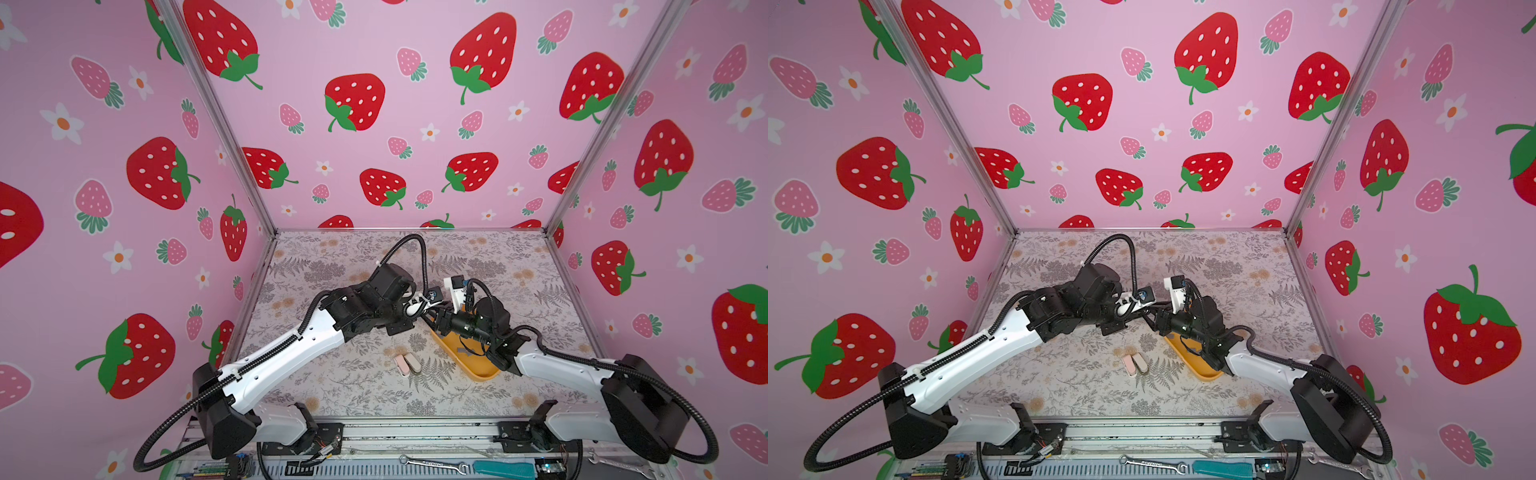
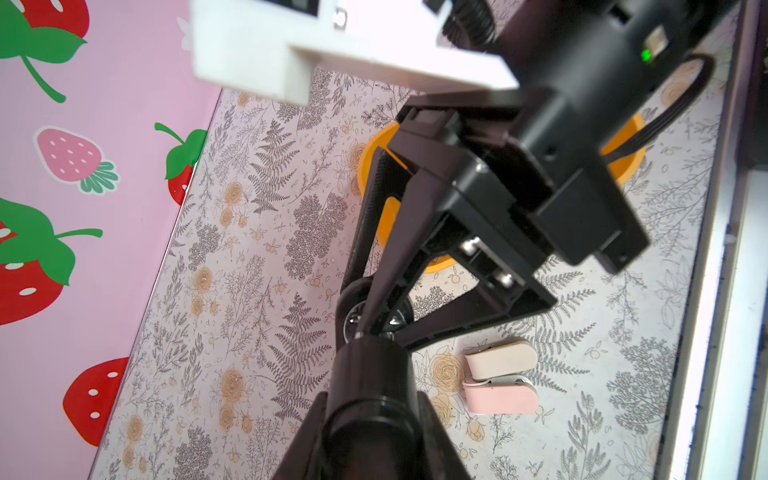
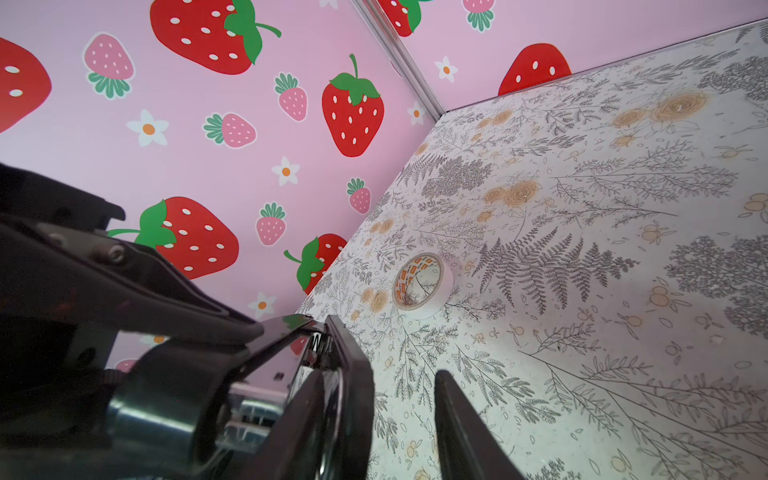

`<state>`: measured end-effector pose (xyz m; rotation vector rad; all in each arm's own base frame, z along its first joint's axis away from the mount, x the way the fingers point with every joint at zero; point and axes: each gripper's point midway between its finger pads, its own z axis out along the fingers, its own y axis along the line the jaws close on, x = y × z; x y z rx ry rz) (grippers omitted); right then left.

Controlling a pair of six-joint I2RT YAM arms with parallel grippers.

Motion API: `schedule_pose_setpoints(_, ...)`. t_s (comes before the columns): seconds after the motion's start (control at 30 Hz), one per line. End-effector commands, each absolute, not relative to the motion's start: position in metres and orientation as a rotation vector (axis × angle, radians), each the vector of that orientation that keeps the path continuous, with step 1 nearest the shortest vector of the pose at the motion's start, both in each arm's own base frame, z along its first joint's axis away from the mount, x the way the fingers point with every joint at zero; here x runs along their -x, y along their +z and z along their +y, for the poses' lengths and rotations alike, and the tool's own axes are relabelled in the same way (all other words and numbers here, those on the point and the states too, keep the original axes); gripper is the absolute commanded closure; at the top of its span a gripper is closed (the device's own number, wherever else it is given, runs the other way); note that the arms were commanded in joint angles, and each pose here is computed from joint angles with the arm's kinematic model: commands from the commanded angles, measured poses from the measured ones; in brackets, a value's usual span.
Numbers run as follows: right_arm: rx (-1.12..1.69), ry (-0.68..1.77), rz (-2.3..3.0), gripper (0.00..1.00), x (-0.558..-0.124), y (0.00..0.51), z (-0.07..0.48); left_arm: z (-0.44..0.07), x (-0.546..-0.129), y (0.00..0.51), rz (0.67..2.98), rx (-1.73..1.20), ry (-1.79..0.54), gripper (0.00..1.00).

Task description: Load the staples into the stapler

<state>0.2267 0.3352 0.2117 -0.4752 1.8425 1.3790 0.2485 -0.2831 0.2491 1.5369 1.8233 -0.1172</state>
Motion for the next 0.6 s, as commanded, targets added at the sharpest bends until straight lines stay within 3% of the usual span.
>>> schedule_pose_setpoints(0.0,0.549,1.456,1.821,0.54,-0.208,0.217,0.345,-0.294,-0.264,0.289,1.691,-1.427,-0.094,1.00)
schedule_pose_setpoints(0.17,0.519,1.401,1.839,0.60,-0.214,0.212,0.341,-0.297,-0.261,0.285,1.686,-1.458,-0.110,1.00)
schedule_pose_setpoints(0.5,0.385,1.347,1.886,0.98,-0.228,0.201,0.326,-0.304,-0.240,0.281,1.602,-1.558,-0.182,1.00)
schedule_pose_setpoints(0.57,0.340,1.338,1.906,1.00,-0.233,0.197,0.321,-0.305,-0.233,0.284,1.562,-1.567,-0.215,1.00)
